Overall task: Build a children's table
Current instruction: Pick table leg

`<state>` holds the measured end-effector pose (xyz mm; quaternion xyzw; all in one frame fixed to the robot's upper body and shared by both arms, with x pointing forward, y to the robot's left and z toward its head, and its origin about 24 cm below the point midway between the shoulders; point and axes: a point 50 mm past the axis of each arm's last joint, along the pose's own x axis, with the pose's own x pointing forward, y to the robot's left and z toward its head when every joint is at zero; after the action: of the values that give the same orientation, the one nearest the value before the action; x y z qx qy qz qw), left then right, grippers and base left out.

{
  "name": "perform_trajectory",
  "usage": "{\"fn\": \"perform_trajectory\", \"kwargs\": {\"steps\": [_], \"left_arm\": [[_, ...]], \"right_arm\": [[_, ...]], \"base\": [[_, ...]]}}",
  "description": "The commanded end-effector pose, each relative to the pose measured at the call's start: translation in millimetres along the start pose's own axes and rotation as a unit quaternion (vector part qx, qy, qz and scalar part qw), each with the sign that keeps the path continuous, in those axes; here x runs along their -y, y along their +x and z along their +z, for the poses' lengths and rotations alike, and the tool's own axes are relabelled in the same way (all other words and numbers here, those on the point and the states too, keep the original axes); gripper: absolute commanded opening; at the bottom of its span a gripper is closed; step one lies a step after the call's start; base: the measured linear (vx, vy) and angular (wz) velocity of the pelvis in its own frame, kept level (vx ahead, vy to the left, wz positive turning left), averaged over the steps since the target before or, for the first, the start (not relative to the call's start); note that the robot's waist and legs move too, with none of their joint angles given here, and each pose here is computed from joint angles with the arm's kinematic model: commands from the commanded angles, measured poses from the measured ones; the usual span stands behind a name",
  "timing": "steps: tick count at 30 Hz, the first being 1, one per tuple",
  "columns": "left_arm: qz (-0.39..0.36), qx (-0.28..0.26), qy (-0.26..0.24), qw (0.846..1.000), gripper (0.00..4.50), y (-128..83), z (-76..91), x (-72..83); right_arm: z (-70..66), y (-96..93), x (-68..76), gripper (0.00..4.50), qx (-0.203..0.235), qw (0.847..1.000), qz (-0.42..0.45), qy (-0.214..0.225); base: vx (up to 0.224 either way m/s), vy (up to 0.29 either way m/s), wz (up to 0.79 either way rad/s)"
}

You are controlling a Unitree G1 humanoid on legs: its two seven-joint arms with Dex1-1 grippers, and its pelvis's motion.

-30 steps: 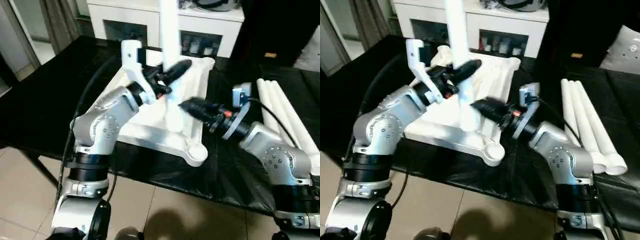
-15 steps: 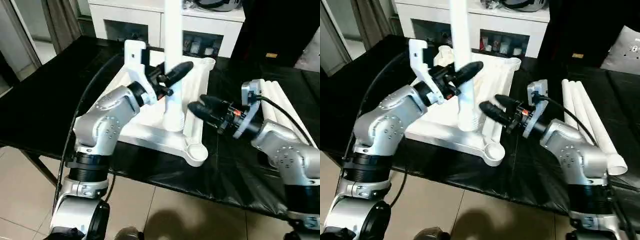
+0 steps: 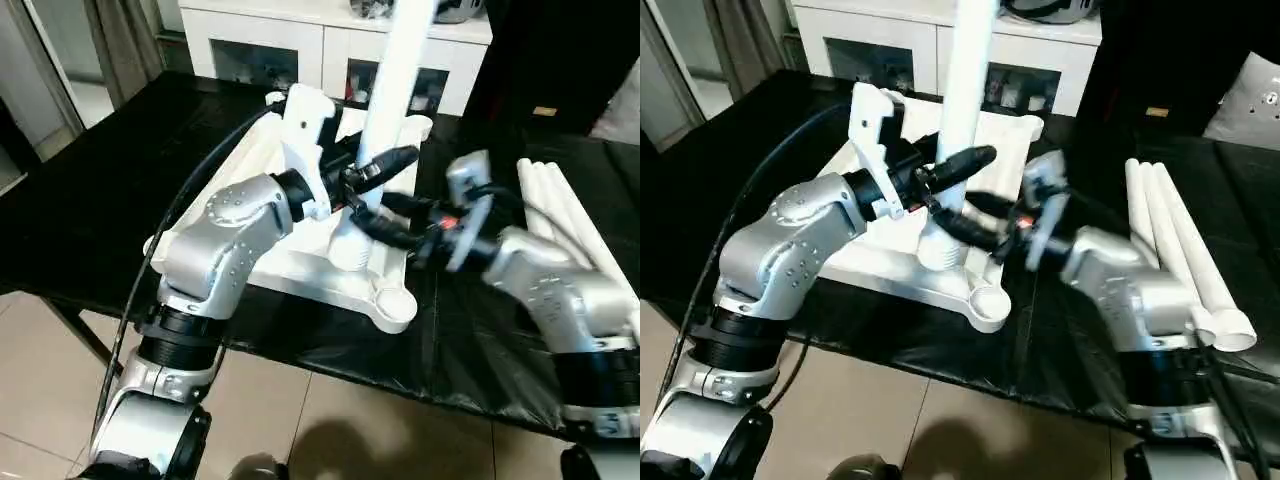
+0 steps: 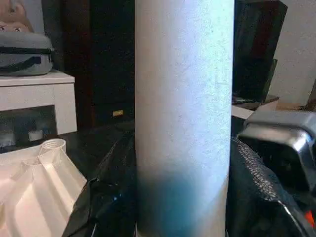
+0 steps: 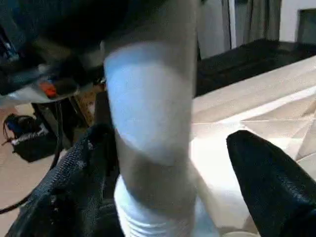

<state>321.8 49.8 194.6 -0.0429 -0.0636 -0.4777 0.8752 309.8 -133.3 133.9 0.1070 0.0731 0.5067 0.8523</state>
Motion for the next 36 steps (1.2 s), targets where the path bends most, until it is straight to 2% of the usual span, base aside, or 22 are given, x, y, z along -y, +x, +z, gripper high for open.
{"fn": "perform_trajectory", "kwargs": {"steps": [1,6,8,10,12,15,22,25,34,36], "left_arm": [[-0.005,0.003,0.02,1.0,1.88,2.7,3.0,3.7],[-0.009,-0.001,0.031,0.999,1.88,4.5,0.9,6.4],[-0.01,-0.001,0.032,0.999,1.88,4.9,0.3,7.3],[-0.011,-0.001,0.034,0.999,1.88,5.4,-0.2,8.2],[-0.014,0.0,0.034,0.999,1.88,6.1,-0.3,9.8],[-0.018,0.002,0.034,0.999,1.88,6.9,-0.7,12.2],[-0.02,0.0,0.037,0.999,1.88,7.3,-3.1,14.3],[-0.02,0.001,0.037,0.999,1.88,7.2,-3.3,14.7],[-0.026,0.001,0.036,0.999,1.88,8.1,-3.9,17.1],[-0.025,0.001,0.036,0.999,1.88,8.1,-4.3,17.0]], "right_arm": [[3.3,3.6,1.0,3.86,-0.003,1.0,-0.004,-0.008],[0.4,7.5,3.3,3.86,-0.007,1.0,-0.012,-0.003],[-0.2,7.9,3.7,3.53,-0.007,1.0,-0.013,-0.002],[-0.6,8.2,3.7,3.5,-0.007,1.0,-0.012,0.0],[-1.1,9.0,3.4,3.15,-0.008,1.0,-0.009,0.002],[-1.4,10.5,2.7,3.05,-0.009,1.0,-0.006,0.001],[1.3,11.7,4.8,3.01,-0.003,1.0,-0.009,-0.001],[1.9,12.0,4.4,3.37,-0.001,1.0,-0.006,0.0],[1.7,14.5,4.2,3.4,0.003,1.0,-0.004,0.002],[2.3,14.7,3.6,3.04,0.006,1.0,0.0,0.004]], "base": [[0.0,0.0,0.0],[0.0,0.0,0.0],[0.0,0.0,0.0],[0.0,0.0,0.0],[0.0,0.0,0.0],[0.0,0.0,0.0],[0.0,0.0,0.0],[0.0,0.0,0.0],[0.0,0.0,0.0],[0.0,0.0,0.0]]}}
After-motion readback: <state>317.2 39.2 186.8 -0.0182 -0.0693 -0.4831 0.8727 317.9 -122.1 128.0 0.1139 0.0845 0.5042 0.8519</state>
